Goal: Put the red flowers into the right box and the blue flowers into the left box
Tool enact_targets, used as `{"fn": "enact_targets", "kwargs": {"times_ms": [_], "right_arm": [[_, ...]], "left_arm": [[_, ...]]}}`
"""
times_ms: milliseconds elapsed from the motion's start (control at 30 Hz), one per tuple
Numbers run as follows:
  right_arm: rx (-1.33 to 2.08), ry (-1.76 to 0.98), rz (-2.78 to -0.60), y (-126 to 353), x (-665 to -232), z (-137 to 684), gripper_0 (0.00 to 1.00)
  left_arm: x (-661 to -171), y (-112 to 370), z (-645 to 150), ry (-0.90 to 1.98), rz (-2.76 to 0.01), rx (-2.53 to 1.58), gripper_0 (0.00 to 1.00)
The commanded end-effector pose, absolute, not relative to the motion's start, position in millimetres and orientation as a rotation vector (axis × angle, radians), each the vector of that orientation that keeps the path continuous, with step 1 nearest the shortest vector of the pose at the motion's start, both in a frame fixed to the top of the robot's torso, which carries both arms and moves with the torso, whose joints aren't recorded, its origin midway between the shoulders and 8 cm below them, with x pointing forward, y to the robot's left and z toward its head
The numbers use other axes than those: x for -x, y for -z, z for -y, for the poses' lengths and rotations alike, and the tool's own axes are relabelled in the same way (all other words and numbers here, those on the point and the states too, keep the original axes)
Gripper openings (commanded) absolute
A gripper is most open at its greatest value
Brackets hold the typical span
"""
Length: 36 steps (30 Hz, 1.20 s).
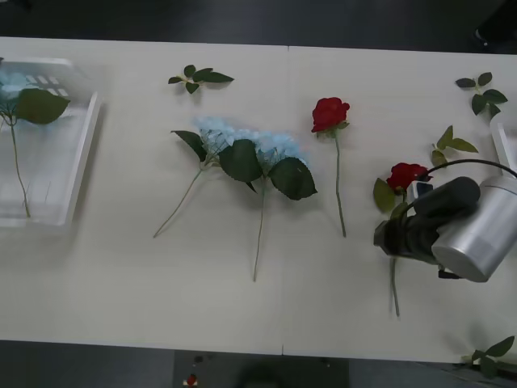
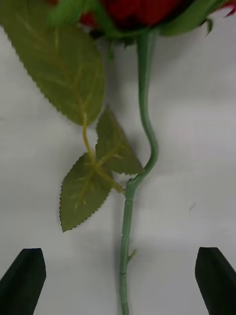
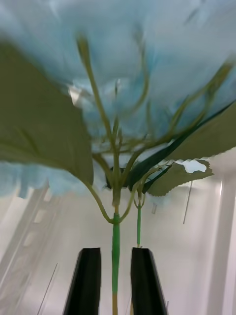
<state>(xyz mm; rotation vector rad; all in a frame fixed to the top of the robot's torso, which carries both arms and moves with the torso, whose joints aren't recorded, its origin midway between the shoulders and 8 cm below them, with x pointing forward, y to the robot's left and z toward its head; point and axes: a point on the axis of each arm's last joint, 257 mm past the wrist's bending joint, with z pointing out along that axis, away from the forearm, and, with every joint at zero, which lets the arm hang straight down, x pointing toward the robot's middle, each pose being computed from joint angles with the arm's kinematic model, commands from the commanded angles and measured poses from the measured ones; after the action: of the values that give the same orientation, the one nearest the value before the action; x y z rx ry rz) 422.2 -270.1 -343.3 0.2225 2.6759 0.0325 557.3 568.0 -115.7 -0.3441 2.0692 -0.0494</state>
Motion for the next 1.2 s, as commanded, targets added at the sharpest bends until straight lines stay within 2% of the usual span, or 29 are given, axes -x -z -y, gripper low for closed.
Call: {"fn": "enact_targets", "kwargs": {"times_ms": [33, 233, 333, 367, 400, 433, 467, 667, 900, 1067, 1200], "right_arm": [[-0.289, -0.045, -2.608, 343, -440, 267, 0.88], [-0.296, -0.070, -2.556, 354, -459, 269, 0.86], [-0.301, -0.093, -2.540, 358, -465, 268, 0.76], [-0.305, -0.098, -2.538, 361, -467, 269, 0.52], [-0.306, -0.094, -2.539, 362, -467, 271, 0.40], [-0.308, -0.090, -2.543, 364, -466, 271, 0.18], [-0.307, -0.085, -2.545, 365, -466, 273, 0.00], [-0.304, -0.064, -2.554, 369, -464, 279, 0.00], [-0.294, -0.036, -2.546, 362, -469, 286, 0.00], [-0.259, 0.099, -2.571, 305, -471, 318, 0.00], [-0.217, 0.157, -2.632, 229, -461, 339, 0.00]], "left_arm": [[-559, 95, -575, 0.024, -2.035, 0.341, 1.00], [-558, 97, -576, 0.018, -2.038, 0.338, 1.00], [-558, 99, -576, 0.016, -2.042, 0.337, 1.00], [-557, 99, -578, 0.011, -2.044, 0.336, 1.00], [-557, 100, -578, 0.008, -2.046, 0.336, 1.00], [-555, 103, -579, 0.005, -2.053, 0.337, 1.00], [-554, 105, -578, 0.003, -2.062, 0.332, 1.00], [-526, 120, -563, 0.015, -2.246, 0.228, 1.00], [-488, 121, -512, 0.204, -2.415, 0.016, 1.00], [-464, 119, -466, 0.280, -2.486, -0.222, 1.00], [-463, 120, -407, 0.357, -2.440, -0.412, 1.00]]}}
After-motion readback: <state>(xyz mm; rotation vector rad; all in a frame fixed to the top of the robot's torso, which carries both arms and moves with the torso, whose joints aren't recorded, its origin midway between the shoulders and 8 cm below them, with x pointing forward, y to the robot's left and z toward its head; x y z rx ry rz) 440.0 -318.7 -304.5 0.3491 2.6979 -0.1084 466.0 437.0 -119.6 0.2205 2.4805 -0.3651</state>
